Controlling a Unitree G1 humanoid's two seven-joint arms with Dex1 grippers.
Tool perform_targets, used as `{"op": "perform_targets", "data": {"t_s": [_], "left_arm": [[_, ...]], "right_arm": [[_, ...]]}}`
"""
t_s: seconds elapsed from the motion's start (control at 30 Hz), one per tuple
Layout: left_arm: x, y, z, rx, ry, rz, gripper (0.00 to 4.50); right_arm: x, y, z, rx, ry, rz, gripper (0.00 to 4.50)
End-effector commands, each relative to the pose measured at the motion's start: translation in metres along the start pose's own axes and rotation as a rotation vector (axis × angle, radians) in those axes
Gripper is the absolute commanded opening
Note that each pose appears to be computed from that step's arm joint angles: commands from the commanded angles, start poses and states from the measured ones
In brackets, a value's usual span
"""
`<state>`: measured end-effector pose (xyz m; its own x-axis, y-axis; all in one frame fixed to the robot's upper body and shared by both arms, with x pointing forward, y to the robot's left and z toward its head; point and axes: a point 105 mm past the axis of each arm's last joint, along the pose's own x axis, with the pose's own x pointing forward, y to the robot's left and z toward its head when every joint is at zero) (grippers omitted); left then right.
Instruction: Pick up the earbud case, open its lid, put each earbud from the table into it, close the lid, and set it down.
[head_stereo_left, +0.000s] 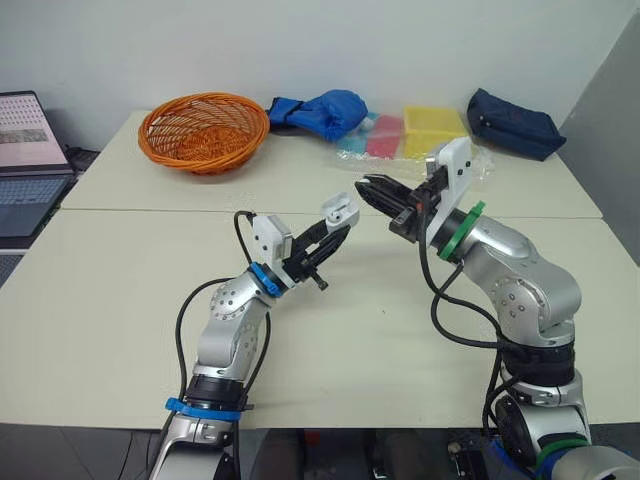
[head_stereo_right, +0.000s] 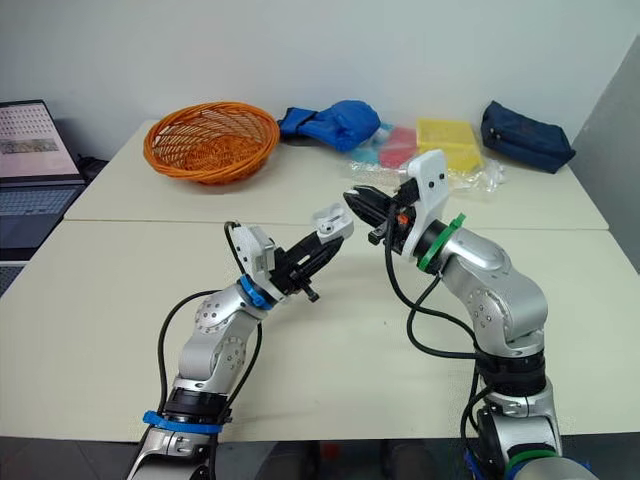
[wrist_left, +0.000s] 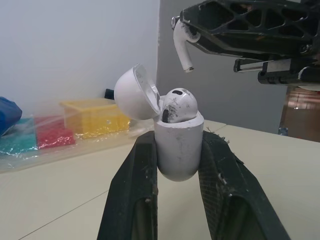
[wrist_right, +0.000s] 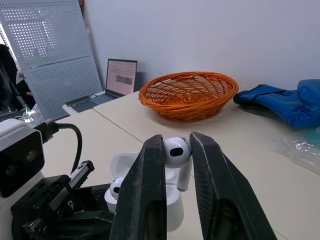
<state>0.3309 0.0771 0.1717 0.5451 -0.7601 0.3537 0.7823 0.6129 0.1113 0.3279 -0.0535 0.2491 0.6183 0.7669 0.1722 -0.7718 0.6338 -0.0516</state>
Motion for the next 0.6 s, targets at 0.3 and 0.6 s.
{"op": "perform_targets", "data": {"t_s": [0.3, 0.6], "left_arm": [[-0.002, 0.002, 0.009, 0.025, -0.049, -0.011, 0.73], [-0.001, -0.004, 0.009, 0.019, -0.061, -0.023, 0.73]], "right_arm": [[0.003, 0.01, 0.003, 0.004, -0.032, 0.041, 0.36], [0.007, 0.014, -0.007, 0.0, -0.012, 0.054, 0.36]]}}
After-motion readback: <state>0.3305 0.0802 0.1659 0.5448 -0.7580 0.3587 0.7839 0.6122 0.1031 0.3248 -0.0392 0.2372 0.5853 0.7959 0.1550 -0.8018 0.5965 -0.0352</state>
